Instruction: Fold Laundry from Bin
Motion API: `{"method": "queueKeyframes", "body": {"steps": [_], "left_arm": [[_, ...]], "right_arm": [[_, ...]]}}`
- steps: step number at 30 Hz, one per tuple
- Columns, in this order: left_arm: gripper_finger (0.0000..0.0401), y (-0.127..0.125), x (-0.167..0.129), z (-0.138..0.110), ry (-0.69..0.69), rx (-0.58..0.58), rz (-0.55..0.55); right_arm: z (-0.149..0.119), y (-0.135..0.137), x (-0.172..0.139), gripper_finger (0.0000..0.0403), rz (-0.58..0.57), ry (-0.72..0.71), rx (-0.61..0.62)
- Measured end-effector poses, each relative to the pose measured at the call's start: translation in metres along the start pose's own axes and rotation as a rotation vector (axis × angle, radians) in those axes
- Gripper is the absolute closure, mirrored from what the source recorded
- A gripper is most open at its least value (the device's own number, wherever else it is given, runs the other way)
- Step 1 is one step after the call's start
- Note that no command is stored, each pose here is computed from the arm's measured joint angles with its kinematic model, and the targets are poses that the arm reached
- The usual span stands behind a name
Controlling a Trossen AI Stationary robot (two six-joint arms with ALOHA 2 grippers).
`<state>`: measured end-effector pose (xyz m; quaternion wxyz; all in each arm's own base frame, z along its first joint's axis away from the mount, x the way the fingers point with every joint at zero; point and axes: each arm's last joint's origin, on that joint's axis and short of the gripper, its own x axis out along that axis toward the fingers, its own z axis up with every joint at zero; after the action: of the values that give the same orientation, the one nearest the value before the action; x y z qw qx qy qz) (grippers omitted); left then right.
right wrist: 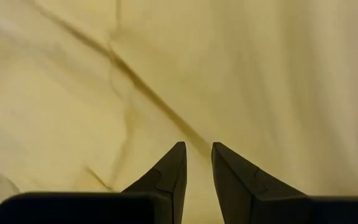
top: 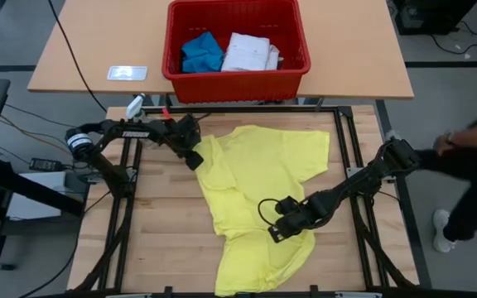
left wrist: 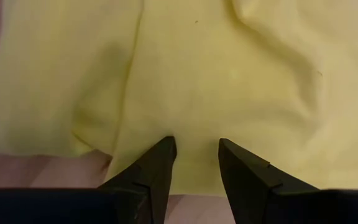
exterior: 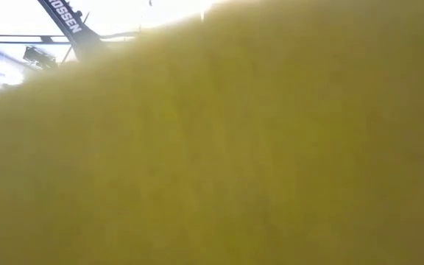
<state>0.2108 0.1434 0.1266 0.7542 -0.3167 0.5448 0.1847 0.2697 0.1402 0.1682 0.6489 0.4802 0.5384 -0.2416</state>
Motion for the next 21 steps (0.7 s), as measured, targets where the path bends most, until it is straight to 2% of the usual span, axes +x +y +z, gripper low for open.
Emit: {"method": "queueKeyframes", "body": {"steps": [3, 8, 10, 13, 15, 18, 21], "left_arm": [[0.0259, 0.001, -0.001, -0.006, 0.06, -0.036, 0.009], [0.0259, 0.001, -0.008, -0.02, 0.174, -0.089, 0.037], [0.0259, 0.001, -0.013, -0.028, 0.223, -0.12, 0.081], [0.0259, 0.003, -0.026, -0.041, 0.268, -0.141, 0.201], [0.0259, 0.005, -0.031, -0.05, 0.268, -0.166, 0.258], [0.0259, 0.007, -0.031, -0.067, 0.282, -0.214, 0.263], [0.0259, 0.002, -0.033, -0.066, 0.241, -0.249, 0.245]], "right_arm": [[0.0, -0.002, 0.0, 0.0316, -0.021, 0.041, -0.08], [0.003, 0.001, -0.001, 0.0316, 0.019, 0.057, -0.179], [0.005, 0.004, -0.001, 0.0316, 0.048, 0.052, -0.198], [0.006, 0.009, -0.001, 0.0316, 0.105, 0.043, -0.206], [0.005, 0.011, -0.001, 0.0316, 0.12, 0.042, -0.2], [-0.001, 0.01, 0.0, 0.0316, 0.113, 0.036, -0.219], [-0.005, -0.003, 0.007, 0.0316, 0.069, 0.034, -0.248]]}}
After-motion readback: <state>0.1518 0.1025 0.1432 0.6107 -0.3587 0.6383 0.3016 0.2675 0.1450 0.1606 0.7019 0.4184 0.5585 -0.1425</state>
